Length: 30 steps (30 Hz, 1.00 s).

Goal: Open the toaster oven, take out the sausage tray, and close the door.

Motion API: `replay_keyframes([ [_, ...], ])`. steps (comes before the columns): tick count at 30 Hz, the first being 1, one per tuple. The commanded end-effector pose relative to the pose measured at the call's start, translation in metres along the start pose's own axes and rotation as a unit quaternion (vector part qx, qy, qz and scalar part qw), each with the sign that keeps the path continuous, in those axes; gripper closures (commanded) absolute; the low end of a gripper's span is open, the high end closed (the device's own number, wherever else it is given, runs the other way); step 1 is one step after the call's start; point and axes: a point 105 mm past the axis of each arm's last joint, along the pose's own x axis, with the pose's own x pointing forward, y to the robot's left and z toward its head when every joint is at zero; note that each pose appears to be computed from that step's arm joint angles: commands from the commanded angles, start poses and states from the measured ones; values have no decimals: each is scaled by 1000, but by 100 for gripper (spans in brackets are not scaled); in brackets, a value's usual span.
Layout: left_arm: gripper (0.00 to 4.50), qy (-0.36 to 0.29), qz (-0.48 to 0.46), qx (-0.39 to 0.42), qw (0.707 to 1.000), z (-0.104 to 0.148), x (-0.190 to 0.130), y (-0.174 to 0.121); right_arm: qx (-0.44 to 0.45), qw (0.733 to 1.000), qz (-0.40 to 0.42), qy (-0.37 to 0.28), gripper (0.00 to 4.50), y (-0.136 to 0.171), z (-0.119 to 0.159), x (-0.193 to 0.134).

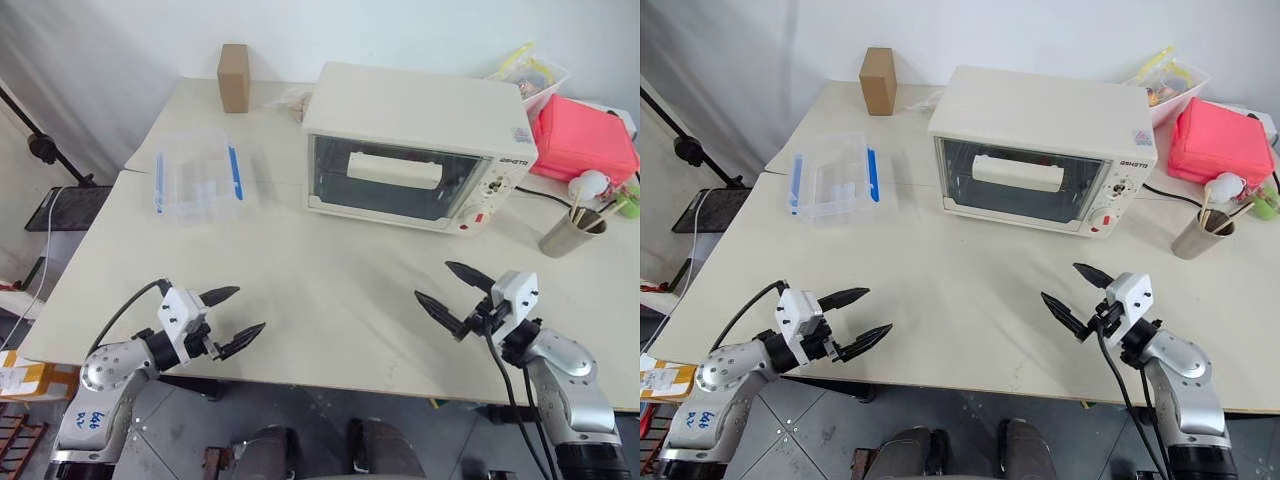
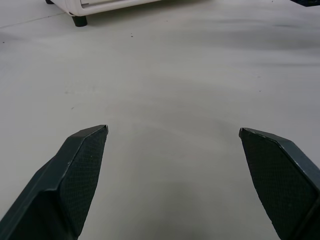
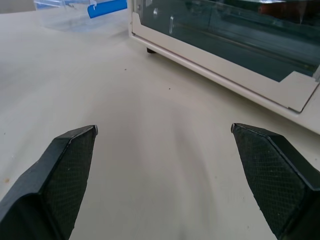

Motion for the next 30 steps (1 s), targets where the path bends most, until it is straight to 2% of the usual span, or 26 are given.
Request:
replay_keyframes([
  [1, 3, -24, 5, 22, 999, 14, 3, 1, -11, 1000, 1, -25, 0, -2, 13, 3],
  [5, 3, -86, -45, -77, 992, 44, 5, 6, 22, 996, -13, -83, 0, -15, 47, 16],
  [9, 3, -142, -45, -85, 985, 68, 7, 18, 25, 993, -12, -112, 0, -24, 70, 28],
  [14, 3, -160, -75, -83, 981, 79, 16, 13, 21, 990, 9, -136, 0, -22, 90, 47],
  [19, 3, -160, -88, -83, 980, 77, 27, 6, 7, 985, 29, -167, 0, -15, 109, 63],
  [26, 3, -156, -92, -84, 980, 75, 32, 3, -2, 984, 56, -172, 0, -4, 115, 67],
  [30, 3, -174, -74, -103, 976, 83, 40, 15, -41, 985, 128, -111, 0, 23, 94, 53],
])
